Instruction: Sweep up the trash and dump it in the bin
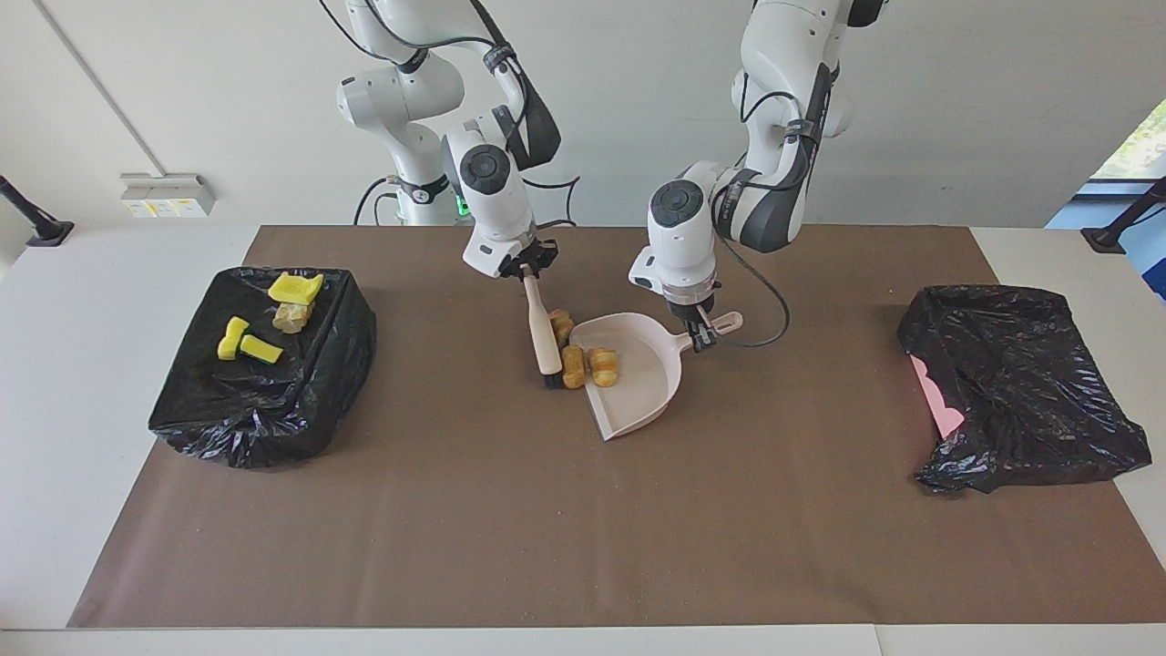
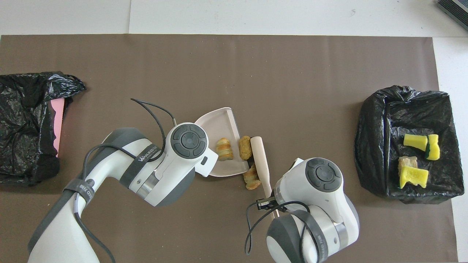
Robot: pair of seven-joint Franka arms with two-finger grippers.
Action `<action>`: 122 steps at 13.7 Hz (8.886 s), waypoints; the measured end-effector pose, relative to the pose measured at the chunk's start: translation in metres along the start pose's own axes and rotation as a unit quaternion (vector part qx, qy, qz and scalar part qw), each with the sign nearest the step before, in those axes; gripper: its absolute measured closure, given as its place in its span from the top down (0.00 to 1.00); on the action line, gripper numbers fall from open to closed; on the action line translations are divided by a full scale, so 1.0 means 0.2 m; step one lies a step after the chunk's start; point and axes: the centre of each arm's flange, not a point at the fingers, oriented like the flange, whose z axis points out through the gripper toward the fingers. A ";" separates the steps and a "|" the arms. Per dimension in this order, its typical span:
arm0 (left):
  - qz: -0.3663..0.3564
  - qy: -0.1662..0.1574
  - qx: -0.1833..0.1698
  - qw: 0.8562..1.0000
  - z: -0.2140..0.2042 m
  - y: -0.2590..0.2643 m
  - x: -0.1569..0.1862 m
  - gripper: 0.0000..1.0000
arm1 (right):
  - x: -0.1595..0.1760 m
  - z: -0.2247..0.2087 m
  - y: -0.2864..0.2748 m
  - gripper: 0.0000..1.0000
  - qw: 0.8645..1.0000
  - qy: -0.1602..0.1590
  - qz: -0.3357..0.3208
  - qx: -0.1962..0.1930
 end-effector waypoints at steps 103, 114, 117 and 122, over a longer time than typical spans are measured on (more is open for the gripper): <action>-0.064 -0.150 -0.061 0.985 -0.40 -0.92 -2.27 0.31 | -0.06 -1.85 1.26 1.00 0.973 0.169 0.131 -0.085; 0.030 -0.063 0.002 0.998 -0.50 -0.76 -1.05 0.31 | -0.19 -2.00 1.30 1.00 0.977 0.158 0.113 -0.083; -0.093 -0.031 -0.024 0.995 -0.39 -0.67 -0.69 0.31 | -0.18 -1.99 1.28 1.00 0.978 0.158 0.108 -0.085; -0.415 0.062 -0.083 0.904 -0.39 -0.57 -0.25 0.31 | -0.14 -1.98 1.18 1.00 0.976 0.148 0.073 -0.145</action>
